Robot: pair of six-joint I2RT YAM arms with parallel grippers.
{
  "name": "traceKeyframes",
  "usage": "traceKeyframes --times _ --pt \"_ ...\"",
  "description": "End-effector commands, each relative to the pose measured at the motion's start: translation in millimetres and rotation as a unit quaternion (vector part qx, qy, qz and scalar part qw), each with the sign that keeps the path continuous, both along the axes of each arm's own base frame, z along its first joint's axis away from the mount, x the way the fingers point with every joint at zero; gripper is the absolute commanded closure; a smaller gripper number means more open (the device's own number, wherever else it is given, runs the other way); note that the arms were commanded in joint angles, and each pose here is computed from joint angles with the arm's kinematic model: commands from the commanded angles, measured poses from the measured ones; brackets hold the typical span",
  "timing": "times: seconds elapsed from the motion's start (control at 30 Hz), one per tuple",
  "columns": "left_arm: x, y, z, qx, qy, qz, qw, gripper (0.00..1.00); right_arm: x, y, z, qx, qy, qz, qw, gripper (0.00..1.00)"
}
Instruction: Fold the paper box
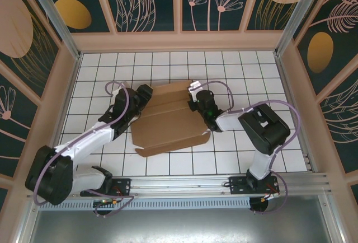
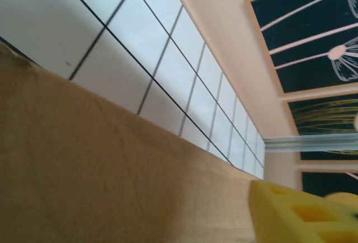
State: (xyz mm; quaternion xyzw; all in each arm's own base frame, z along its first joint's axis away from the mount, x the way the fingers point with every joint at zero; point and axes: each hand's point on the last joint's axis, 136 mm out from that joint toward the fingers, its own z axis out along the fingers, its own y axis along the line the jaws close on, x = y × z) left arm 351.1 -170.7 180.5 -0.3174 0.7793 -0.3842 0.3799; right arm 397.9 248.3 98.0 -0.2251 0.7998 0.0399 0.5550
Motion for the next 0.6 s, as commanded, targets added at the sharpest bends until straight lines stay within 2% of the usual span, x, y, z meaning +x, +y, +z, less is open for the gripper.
traceKeyframes --times 0.0,0.17,0.27,0.4,0.57 --pt "-27 -6 18 0.054 -0.024 -0.088 0.994 0.25 -10 -19 4 -0.010 0.007 -0.033 0.999 0.98" --pt "-76 -7 32 0.076 -0.047 -0.188 0.978 0.23 -23 -30 4 0.013 0.026 -0.050 0.998 1.00" --pt "-90 -2 52 0.096 -0.062 -0.202 0.973 0.28 -30 -40 2 0.026 0.025 -0.063 0.997 1.00" --pt "-81 8 68 0.127 -0.063 -0.181 0.973 0.32 -36 -49 -1 0.036 0.024 -0.075 0.996 1.00" --pt "-54 6 49 0.140 -0.029 -0.174 0.974 0.37 -44 -50 -2 0.055 0.027 -0.069 0.996 1.00"
